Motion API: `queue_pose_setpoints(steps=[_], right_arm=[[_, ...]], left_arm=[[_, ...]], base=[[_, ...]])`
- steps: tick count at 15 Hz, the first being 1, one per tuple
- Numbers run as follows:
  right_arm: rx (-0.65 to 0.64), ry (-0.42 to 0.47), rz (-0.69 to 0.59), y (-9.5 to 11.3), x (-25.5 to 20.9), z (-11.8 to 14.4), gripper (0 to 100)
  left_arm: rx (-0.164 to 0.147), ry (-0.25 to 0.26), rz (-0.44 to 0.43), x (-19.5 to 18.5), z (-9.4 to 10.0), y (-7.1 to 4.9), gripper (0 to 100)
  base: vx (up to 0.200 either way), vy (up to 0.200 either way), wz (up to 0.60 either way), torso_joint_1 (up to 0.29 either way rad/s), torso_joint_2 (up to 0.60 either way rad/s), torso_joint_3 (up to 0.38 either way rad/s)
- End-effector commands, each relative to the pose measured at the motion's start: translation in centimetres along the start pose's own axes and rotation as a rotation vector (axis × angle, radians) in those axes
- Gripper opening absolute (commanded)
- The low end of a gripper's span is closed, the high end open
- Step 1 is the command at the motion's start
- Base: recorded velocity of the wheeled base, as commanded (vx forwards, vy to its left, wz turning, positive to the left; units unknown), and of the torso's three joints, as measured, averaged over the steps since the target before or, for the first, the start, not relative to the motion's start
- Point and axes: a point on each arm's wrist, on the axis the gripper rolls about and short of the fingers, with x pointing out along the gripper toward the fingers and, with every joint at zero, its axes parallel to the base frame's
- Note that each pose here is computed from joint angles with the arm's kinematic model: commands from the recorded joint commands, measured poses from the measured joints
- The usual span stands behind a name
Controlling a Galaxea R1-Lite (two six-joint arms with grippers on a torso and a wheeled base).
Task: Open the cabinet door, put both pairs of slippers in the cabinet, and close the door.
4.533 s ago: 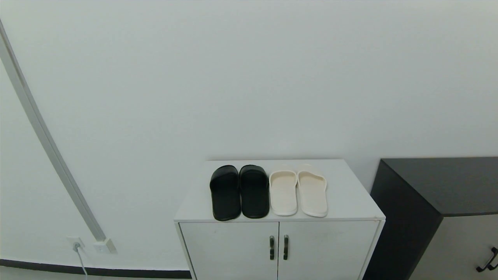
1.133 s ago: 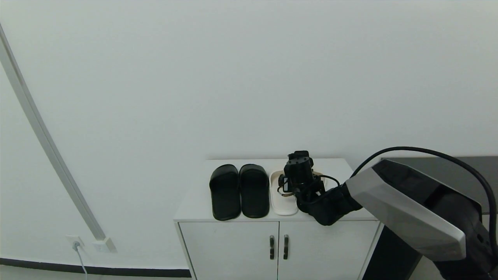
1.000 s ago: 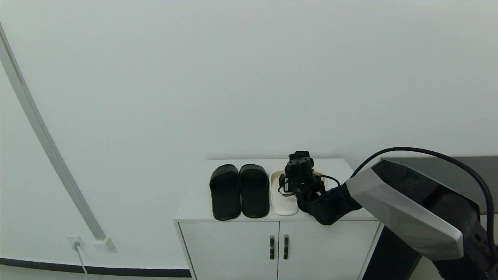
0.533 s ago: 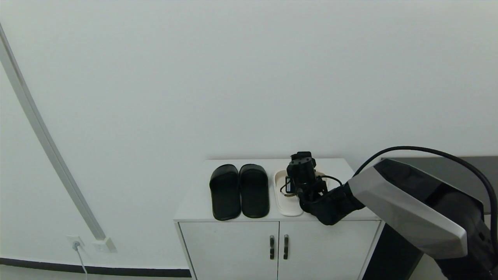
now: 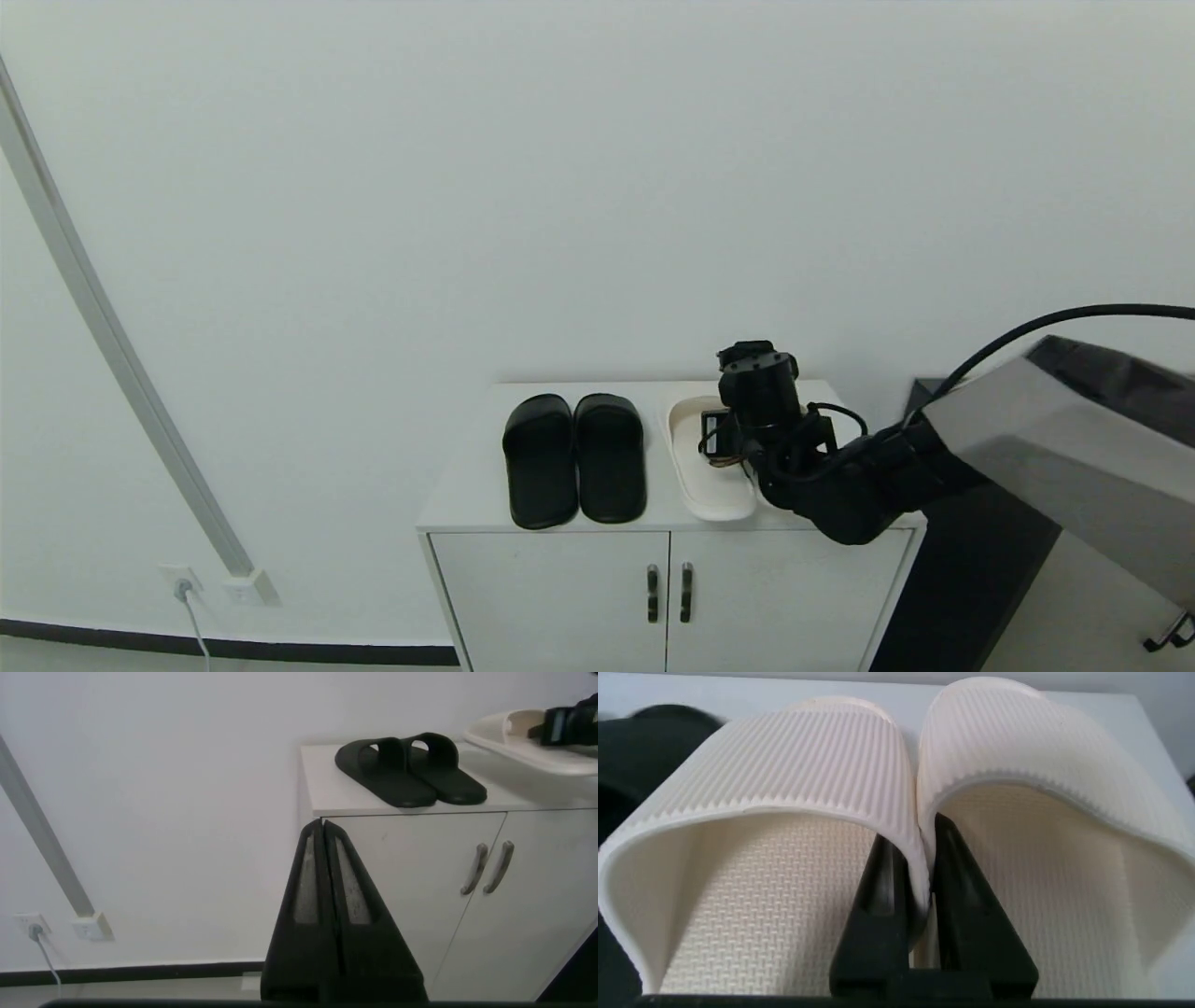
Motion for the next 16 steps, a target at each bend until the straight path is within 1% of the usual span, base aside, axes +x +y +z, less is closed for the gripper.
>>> queue_pose_setpoints(steps=[1, 5, 6, 8, 9, 10, 12, 14, 15, 16], right_arm=[[0.013, -0.037, 0.130, -0.9, -7.1, 3.3, 0], [-0.016, -0.030, 0.355, -2.8, -15.2, 3.8, 0], [-0.033, -0.033, 0.394, -3.5, -16.4, 3.9, 0], [-0.061, -0.038, 0.438, -4.2, -18.1, 3.7, 0], [-0.082, -0.034, 0.487, -4.5, -19.1, 3.3, 0], [-0.116, -0.042, 0.519, -5.0, -19.7, 2.9, 0], [-0.185, -0.101, 0.580, -5.5, -20.2, 2.2, 0], [-0.253, -0.146, 0.590, -5.8, -20.3, 1.3, 0], [-0.268, -0.171, 0.612, -5.8, -20.0, 0.8, 0], [-0.266, -0.175, 0.617, -5.7, -19.9, 0.8, 0]], left_arm=[[0.000, 0.001, 0.000, 0.0, 0.0, 0.0, 0], [0.001, 0.000, 0.001, 0.0, 0.0, 0.0, 0], [0.001, 0.001, 0.001, 0.0, 0.0, 0.0, 0], [0.001, 0.000, 0.003, 0.0, 0.0, 0.0, 0], [0.001, 0.000, 0.004, 0.0, 0.0, 0.0, 0], [0.001, 0.001, 0.003, 0.0, 0.0, 0.0, 0], [0.001, 0.000, 0.003, 0.0, 0.0, 0.0, 0], [0.001, 0.000, 0.003, 0.0, 0.0, 0.0, 0], [0.001, 0.000, 0.003, 0.0, 0.0, 0.0, 0], [0.001, 0.000, 0.003, 0.0, 0.0, 0.0, 0]], base=[[0.000, 0.000, 0.00, 0.000, 0.00, 0.000], [0.000, 0.000, 0.00, 0.000, 0.00, 0.000], [0.000, 0.000, 0.00, 0.000, 0.00, 0.000], [0.000, 0.000, 0.00, 0.000, 0.00, 0.000], [0.000, 0.000, 0.00, 0.000, 0.00, 0.000], [0.000, 0.000, 0.00, 0.000, 0.00, 0.000], [0.000, 0.000, 0.00, 0.000, 0.00, 0.000], [0.000, 0.000, 0.00, 0.000, 0.00, 0.000], [0.000, 0.000, 0.00, 0.000, 0.00, 0.000], [0.000, 0.000, 0.00, 0.000, 0.00, 0.000]])
